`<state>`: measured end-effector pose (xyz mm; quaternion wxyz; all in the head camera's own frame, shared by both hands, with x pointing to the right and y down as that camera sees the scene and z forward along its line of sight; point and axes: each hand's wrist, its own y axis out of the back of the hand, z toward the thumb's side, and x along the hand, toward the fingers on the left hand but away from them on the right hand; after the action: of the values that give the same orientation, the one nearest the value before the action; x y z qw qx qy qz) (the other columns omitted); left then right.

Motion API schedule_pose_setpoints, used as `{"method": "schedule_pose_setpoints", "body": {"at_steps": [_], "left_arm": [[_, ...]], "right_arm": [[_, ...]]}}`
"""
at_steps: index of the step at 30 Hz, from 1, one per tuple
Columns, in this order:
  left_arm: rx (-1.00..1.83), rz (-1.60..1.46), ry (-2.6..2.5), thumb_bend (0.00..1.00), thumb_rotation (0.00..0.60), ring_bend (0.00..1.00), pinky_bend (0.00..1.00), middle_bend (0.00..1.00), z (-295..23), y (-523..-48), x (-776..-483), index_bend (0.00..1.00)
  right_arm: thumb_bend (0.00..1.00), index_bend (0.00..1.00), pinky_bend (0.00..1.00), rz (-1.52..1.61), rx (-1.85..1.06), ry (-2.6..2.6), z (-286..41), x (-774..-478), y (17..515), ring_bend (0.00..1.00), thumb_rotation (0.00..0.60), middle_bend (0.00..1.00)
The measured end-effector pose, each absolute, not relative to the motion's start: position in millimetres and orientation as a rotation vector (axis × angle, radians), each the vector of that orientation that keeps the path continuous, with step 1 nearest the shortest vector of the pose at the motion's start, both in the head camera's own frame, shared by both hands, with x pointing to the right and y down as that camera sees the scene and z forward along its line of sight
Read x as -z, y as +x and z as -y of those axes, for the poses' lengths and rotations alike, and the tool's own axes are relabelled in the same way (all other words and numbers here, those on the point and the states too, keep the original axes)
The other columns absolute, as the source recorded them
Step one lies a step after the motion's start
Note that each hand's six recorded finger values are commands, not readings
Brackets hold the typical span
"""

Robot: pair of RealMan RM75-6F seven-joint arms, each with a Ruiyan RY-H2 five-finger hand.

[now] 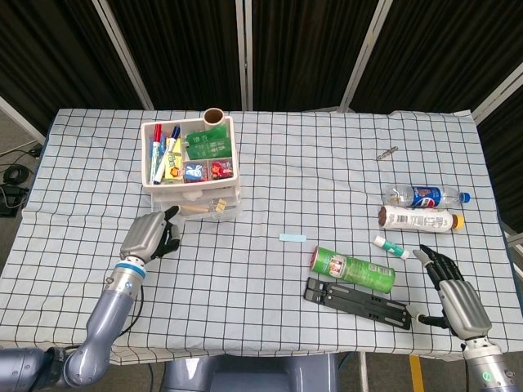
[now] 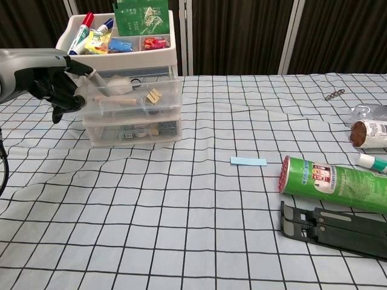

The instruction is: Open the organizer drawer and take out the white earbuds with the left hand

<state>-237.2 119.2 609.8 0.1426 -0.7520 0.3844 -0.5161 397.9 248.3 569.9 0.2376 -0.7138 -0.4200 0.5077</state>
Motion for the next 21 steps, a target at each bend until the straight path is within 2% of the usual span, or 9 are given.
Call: {"method": "schedule_pose_setpoints", "body": {"at_steps": [21], "left_arm": [[1.462,-1.033,-2.215,0.81,0.600,0.75,0.63,0.82,-144.6,-243.0,-601.6,0.34]], "right_arm": [[0.11,0.00,0.00,1.151,-1.394,-1.954,-248.8,-569.7,397.7,0.00,0.600,0.00]]}}
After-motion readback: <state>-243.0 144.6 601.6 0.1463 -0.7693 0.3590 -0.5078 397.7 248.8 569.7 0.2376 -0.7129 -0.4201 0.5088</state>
